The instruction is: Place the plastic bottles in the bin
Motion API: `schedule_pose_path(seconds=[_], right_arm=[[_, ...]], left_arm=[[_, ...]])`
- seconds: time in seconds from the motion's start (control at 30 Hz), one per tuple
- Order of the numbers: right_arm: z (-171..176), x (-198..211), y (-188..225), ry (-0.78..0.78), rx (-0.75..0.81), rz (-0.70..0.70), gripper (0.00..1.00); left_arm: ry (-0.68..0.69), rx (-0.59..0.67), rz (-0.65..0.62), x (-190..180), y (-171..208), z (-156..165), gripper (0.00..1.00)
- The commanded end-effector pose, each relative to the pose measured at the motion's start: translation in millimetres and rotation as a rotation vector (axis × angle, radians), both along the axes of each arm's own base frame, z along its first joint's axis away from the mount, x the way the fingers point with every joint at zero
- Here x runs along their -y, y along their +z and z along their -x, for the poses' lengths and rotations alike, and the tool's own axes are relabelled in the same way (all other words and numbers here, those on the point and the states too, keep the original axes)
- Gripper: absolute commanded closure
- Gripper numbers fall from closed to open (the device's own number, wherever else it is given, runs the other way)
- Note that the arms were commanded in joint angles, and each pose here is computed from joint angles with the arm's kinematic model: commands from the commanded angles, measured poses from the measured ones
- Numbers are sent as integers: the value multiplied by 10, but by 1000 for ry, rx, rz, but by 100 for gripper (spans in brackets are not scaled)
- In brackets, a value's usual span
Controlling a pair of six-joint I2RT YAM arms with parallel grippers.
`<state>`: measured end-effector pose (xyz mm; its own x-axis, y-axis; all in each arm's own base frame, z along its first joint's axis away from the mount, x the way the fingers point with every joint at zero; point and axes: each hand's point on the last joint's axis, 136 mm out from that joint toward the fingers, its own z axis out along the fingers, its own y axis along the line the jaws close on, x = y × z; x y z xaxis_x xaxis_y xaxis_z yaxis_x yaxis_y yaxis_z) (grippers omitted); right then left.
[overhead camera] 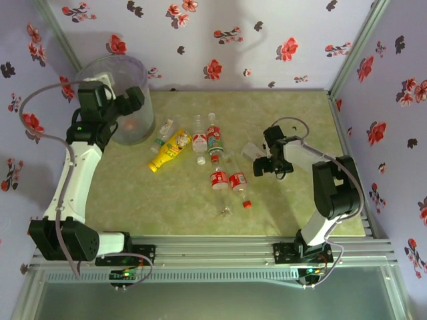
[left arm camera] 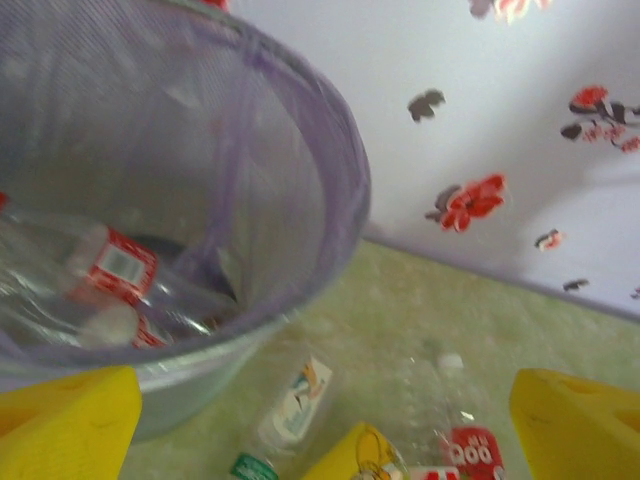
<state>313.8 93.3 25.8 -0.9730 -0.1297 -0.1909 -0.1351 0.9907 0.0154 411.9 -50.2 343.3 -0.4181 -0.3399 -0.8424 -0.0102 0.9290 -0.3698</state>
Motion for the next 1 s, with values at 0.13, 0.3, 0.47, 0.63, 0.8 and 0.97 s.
schedule_pose_path(seconds=[0.13, 0.3, 0.47, 0.63, 0.8, 0.97], right_arm=[[-25, -80, -7, -35, -1, -35, 19], [7, -80, -7, -34, 2, -34, 29], [19, -86, 61, -37, 8, -43, 33], [-15, -138, 282, -50, 58, -88, 44], [-53, -350, 637, -46, 121, -222, 42], [-52, -846, 1166, 17, 224, -516, 43]], left_arm=[[-65, -23, 73, 347, -217, 183, 5], [-136, -75, 97, 693, -456, 242, 5], [-259, -131, 215, 1147, -631, 294, 5], [-329, -149, 281, 1509, -739, 307, 5], [-420, -203, 348, 1995, -968, 252, 3], [-546, -235, 434, 2509, -1074, 234, 0]])
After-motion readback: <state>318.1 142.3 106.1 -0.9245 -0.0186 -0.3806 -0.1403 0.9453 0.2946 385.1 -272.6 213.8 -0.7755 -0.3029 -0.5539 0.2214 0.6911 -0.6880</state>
